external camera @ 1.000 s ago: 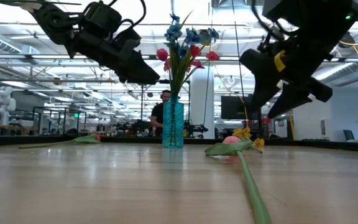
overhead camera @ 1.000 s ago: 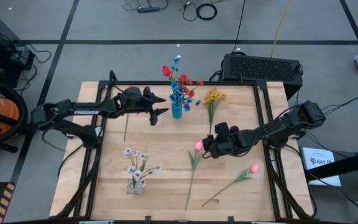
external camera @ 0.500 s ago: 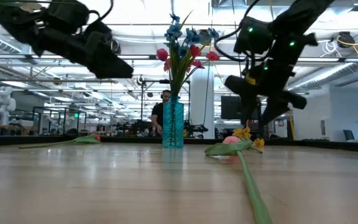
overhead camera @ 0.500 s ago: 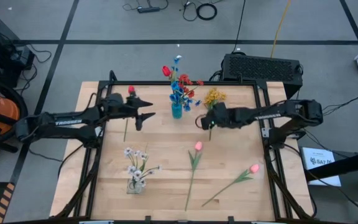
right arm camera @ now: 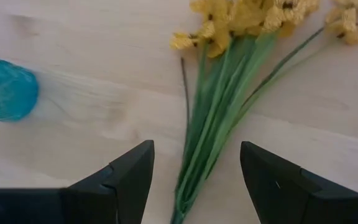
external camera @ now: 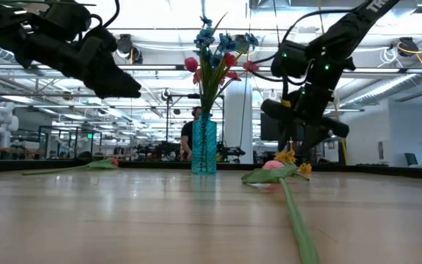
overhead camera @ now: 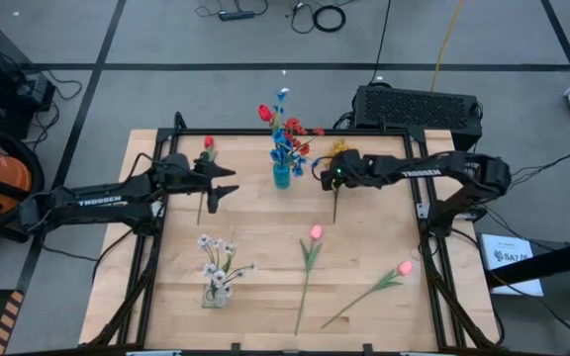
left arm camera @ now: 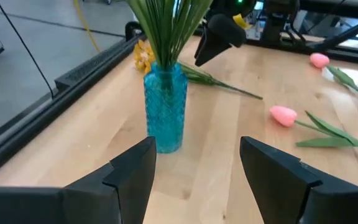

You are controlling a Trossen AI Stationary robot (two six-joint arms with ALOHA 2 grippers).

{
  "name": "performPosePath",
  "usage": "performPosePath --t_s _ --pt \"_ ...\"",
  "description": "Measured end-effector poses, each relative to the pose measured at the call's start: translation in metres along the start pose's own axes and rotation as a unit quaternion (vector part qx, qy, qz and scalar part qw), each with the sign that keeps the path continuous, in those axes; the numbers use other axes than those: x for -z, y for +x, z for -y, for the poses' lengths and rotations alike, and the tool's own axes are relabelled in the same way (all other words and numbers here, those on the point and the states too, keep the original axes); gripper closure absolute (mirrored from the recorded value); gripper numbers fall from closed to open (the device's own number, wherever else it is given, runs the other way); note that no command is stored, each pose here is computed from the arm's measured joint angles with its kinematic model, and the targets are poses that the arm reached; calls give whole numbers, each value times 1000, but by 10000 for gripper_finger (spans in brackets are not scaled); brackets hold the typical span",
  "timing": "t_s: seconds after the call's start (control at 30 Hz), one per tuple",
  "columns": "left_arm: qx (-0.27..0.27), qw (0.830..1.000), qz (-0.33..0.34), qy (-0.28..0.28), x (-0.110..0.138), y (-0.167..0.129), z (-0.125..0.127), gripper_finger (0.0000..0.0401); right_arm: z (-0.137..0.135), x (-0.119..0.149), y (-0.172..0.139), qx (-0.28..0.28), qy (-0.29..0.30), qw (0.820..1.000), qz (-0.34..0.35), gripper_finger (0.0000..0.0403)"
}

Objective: Sort flowers into vase by color
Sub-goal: Put the yellow flowers into the transparent flower vase

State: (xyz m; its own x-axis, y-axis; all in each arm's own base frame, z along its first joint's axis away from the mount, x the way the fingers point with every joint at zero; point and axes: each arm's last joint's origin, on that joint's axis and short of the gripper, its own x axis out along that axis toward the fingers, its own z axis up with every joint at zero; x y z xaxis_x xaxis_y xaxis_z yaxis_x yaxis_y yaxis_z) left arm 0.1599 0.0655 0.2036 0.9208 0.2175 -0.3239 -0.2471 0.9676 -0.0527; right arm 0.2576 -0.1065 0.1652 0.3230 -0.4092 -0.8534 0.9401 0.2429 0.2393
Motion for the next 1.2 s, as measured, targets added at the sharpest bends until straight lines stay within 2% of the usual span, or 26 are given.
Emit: performPosePath --t_s 0.17,0.3,0.53,0.77,0.9,1.07,1.2 --pt "4 1000 -5 0 1 0 2 161 0 -1 10 26 -13 999 -23 172" --pt "7 1000 -6 1 1 1 2 161 -16 -9 23 46 -39 997 -39 172" --pt "7 1000 -13 -13 2 1 3 161 -32 -13 51 130 -85 984 -92 172" --pt "7 1000 -26 -15 5 1 3 161 -28 -8 60 148 -91 979 -107 182" --pt "-4 1000 -25 -15 5 1 2 161 -25 -6 59 154 -91 977 -112 228" --pt "-5 1000 -25 -14 5 1 2 161 -27 0 58 165 -110 975 -104 318" --pt "-5 1000 -25 -15 5 0 2 161 -30 14 46 209 -141 966 -64 382"
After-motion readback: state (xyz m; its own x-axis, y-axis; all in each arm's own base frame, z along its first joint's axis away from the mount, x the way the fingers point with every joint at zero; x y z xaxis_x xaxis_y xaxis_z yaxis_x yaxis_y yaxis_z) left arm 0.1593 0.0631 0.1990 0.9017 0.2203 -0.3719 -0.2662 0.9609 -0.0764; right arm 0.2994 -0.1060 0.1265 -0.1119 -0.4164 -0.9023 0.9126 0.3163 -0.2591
